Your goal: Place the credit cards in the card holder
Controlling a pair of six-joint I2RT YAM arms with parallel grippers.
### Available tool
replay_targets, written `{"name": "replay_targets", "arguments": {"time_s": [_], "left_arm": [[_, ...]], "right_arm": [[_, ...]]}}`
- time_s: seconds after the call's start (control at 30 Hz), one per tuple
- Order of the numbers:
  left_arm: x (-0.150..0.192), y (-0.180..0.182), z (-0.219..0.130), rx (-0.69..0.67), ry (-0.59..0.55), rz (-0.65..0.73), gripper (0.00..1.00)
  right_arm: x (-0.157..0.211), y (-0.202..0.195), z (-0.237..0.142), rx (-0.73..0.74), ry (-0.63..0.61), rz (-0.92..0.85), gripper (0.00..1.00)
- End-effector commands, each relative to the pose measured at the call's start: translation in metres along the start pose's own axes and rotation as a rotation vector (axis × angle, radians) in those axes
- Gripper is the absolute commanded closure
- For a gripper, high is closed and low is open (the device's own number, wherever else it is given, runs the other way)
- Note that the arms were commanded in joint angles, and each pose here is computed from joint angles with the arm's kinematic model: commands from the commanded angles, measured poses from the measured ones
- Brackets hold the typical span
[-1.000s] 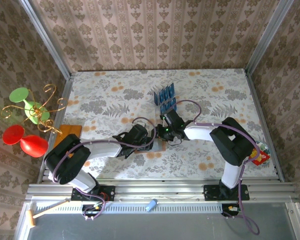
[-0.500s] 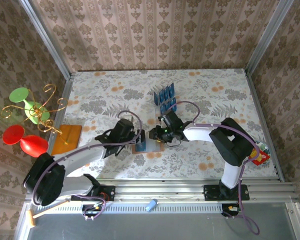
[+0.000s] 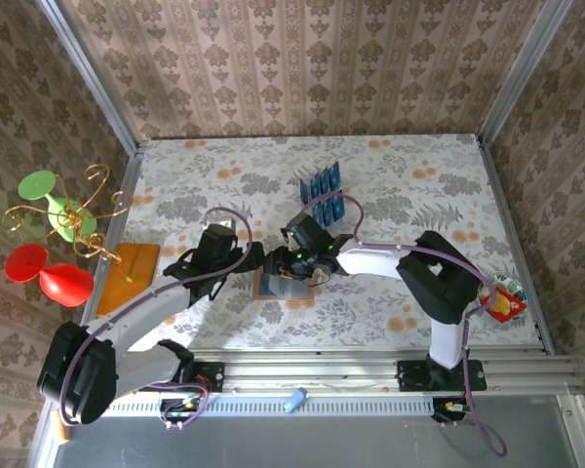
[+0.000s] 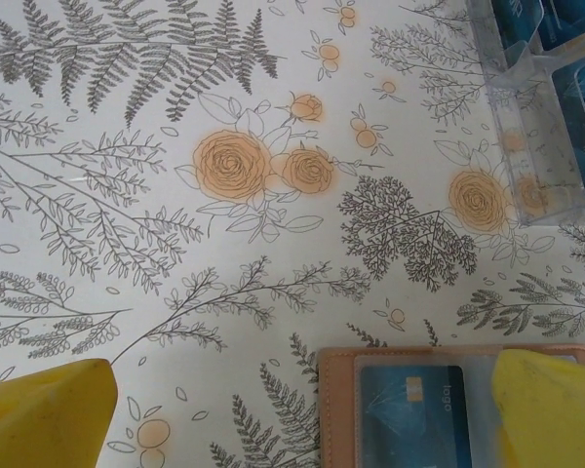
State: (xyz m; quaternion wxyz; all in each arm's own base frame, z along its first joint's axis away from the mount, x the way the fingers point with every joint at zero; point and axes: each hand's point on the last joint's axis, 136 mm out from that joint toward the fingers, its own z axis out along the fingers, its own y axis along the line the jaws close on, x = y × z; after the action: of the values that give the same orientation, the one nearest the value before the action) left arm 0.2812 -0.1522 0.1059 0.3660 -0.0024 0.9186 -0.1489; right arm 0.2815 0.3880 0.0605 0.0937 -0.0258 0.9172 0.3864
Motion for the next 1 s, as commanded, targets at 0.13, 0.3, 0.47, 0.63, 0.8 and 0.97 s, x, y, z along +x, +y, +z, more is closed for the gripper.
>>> {"name": "replay_targets", "arguments": {"time_s": [0.13,0.3,0.47,0.63,0.8,0.97], "left_arm": [[0.006,0.014,-0.006,0.008,0.022,-0.049,0.0],[0.01,0.018,-0.005,0.013,0.039,-0.059,0.0],[0.015,0.017,0.002,0.02,0.074,-0.047,0.0],[0.021,0.012,0.011,0.031,0.116,-0.045,0.0],[0.027,0.007,0.016,0.032,0.141,-0.023,0.0],[0.033,0.004,0.017,0.024,0.152,0.002,0.0]], "right_arm": [[0.011,-0.009,0.031,0.067,0.038,0.037,0.49],[0.01,-0.007,0.032,0.062,0.033,0.041,0.49],[-0.001,0.013,0.011,0.039,0.004,0.001,0.49],[-0.011,0.017,-0.029,0.088,-0.064,-0.043,0.49],[-0.011,-0.017,-0.076,0.262,-0.152,-0.074,0.49],[-0.005,-0.063,-0.11,0.49,-0.203,-0.115,0.49]]}}
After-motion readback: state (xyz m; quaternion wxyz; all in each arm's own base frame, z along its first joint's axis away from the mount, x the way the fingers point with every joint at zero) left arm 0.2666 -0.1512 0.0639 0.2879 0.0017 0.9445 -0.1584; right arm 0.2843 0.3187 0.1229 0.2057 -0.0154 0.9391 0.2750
